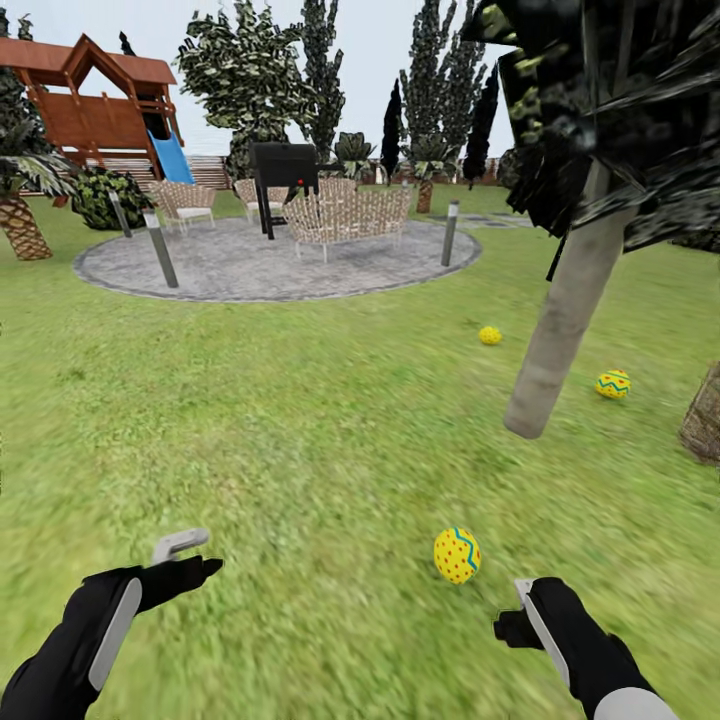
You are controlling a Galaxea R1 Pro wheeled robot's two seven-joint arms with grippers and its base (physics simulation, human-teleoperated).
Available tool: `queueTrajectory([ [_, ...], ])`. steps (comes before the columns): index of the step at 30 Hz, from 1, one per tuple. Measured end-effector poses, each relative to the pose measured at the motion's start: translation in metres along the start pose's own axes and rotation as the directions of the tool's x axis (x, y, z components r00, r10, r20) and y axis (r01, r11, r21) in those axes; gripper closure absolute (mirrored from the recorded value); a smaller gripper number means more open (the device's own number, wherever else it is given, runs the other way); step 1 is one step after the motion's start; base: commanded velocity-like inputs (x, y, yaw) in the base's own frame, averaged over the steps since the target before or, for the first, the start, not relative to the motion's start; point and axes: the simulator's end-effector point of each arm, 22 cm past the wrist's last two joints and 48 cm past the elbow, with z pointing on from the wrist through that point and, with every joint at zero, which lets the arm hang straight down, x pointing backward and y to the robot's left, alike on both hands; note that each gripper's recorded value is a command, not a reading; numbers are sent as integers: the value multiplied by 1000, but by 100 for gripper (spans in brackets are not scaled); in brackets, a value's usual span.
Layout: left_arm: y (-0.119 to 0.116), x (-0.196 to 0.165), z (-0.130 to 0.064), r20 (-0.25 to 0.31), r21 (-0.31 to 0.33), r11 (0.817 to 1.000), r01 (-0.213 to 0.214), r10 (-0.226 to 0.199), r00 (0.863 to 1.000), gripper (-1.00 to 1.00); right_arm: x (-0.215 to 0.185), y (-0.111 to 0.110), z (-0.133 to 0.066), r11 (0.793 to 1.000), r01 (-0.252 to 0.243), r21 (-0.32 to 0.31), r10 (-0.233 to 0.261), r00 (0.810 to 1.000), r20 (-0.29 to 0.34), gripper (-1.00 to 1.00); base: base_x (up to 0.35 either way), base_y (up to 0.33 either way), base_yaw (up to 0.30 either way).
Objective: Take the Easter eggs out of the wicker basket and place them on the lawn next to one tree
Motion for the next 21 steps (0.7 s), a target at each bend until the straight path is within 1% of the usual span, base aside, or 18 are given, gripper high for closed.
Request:
queueTrajectory([
  [1,-4,0,-1,1,5,1000,-8,8,1000,-100,-1,0,-2,1000,-1,0,1,1000,4,-100,-295,-169,0],
  [4,-7,-1,-3,3,10,1000,-15,15,1000,-100,-5,-1,-7,1000,-2,0,2,1000,16,-100,-294,-170,0],
  [8,-15,7,-2,-15,22,1000,-14,14,1000,-100,-10,-2,-13,1000,-4,-1,4,999,32,-100,-295,-170,0],
  [12,-18,4,-6,-6,27,1000,-15,15,1000,-100,-16,-2,-20,1000,-6,-1,6,999,53,-100,-268,-165,0],
  [21,-27,-5,-17,18,42,999,-14,13,1000,-100,-29,-5,-37,1000,-12,-2,12,995,102,-100,-32,-28,0],
])
